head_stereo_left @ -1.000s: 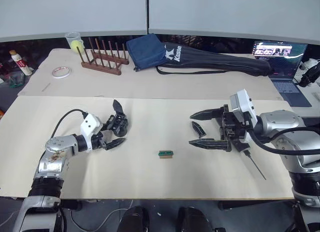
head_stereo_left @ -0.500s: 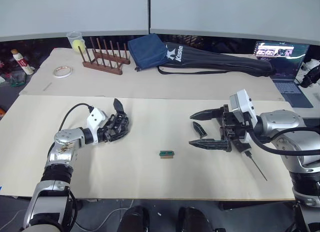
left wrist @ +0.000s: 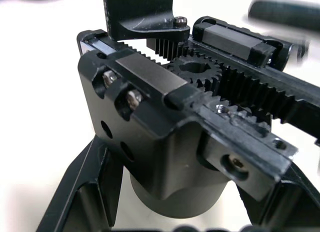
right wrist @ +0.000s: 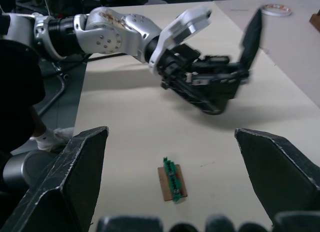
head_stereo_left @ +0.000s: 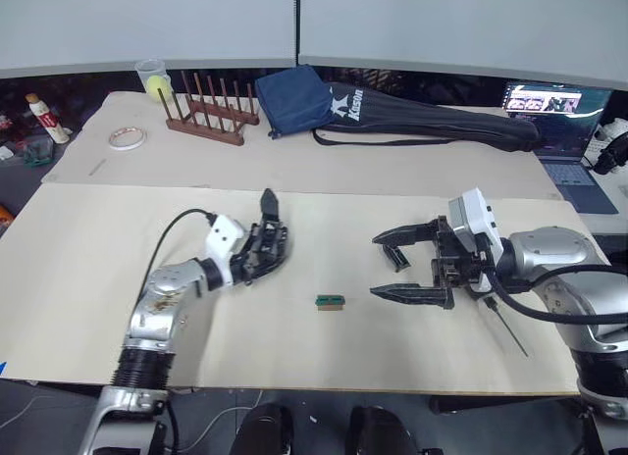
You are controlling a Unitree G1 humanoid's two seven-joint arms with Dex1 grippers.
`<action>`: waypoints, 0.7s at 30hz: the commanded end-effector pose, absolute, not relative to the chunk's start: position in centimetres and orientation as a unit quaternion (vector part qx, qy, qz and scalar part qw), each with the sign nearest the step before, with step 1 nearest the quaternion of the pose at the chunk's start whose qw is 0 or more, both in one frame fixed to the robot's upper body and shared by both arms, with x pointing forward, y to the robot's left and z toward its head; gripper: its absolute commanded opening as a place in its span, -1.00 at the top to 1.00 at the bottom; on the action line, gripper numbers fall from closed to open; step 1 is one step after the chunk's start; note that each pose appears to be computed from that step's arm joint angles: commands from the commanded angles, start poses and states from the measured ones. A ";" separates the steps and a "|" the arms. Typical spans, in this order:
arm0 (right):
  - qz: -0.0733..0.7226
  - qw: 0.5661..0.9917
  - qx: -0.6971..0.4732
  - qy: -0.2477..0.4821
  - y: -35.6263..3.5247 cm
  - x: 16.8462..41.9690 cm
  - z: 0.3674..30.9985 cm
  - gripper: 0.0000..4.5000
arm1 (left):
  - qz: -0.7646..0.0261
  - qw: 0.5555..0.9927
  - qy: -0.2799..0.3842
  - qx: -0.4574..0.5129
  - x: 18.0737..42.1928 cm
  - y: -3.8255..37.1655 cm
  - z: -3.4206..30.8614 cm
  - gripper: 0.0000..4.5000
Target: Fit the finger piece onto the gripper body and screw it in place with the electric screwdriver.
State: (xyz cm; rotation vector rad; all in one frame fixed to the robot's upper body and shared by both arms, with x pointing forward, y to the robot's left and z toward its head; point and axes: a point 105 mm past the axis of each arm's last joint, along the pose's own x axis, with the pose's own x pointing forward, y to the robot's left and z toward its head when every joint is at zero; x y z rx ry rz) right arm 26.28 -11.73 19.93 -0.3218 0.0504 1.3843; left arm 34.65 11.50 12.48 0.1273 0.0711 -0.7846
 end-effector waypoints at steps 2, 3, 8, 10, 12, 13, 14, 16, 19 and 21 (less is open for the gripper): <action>0.622 0.766 -0.164 0.000 -11.8 26.0 20.7 -1.00 | -0.322 0.943 0.018 0.081 35.1 9.1 14.2 -0.14; 0.619 0.768 -0.164 0.000 -11.8 26.1 20.7 -1.00 | -0.316 0.945 0.019 0.084 35.1 8.8 14.0 -0.14; 0.608 0.777 -0.163 0.000 -11.9 26.3 20.4 -1.00 | -0.290 0.955 0.026 0.065 35.4 6.4 13.1 -0.14; 0.604 0.780 -0.164 -0.001 -11.9 26.5 20.3 -1.00 | -0.285 0.955 0.020 0.080 35.5 6.0 12.9 -0.14; 0.599 0.783 -0.166 -0.001 -11.9 26.7 20.3 -1.00 | -0.278 0.957 0.021 0.077 35.7 5.9 12.7 -0.14; 0.597 0.785 -0.166 -0.002 -11.9 26.8 20.2 -1.00 | -0.275 0.959 0.019 0.071 35.8 5.8 12.6 -0.14; 0.596 0.786 -0.167 -0.002 -12.0 26.9 20.2 -1.00 | -0.274 0.959 0.018 0.067 35.8 5.8 12.5 -0.14; 0.594 0.787 -0.167 -0.003 -12.0 26.9 20.2 -1.00 | -0.277 0.958 0.015 0.070 35.6 5.5 12.2 -0.14; 0.592 0.788 -0.168 -0.003 -12.0 26.9 20.2 -1.00 | -0.281 0.957 0.012 0.073 35.4 5.3 11.8 -0.14; 0.591 0.789 -0.169 -0.003 -12.0 26.9 20.1 -1.00 | -0.276 0.959 0.015 0.065 35.3 5.5 11.4 -0.14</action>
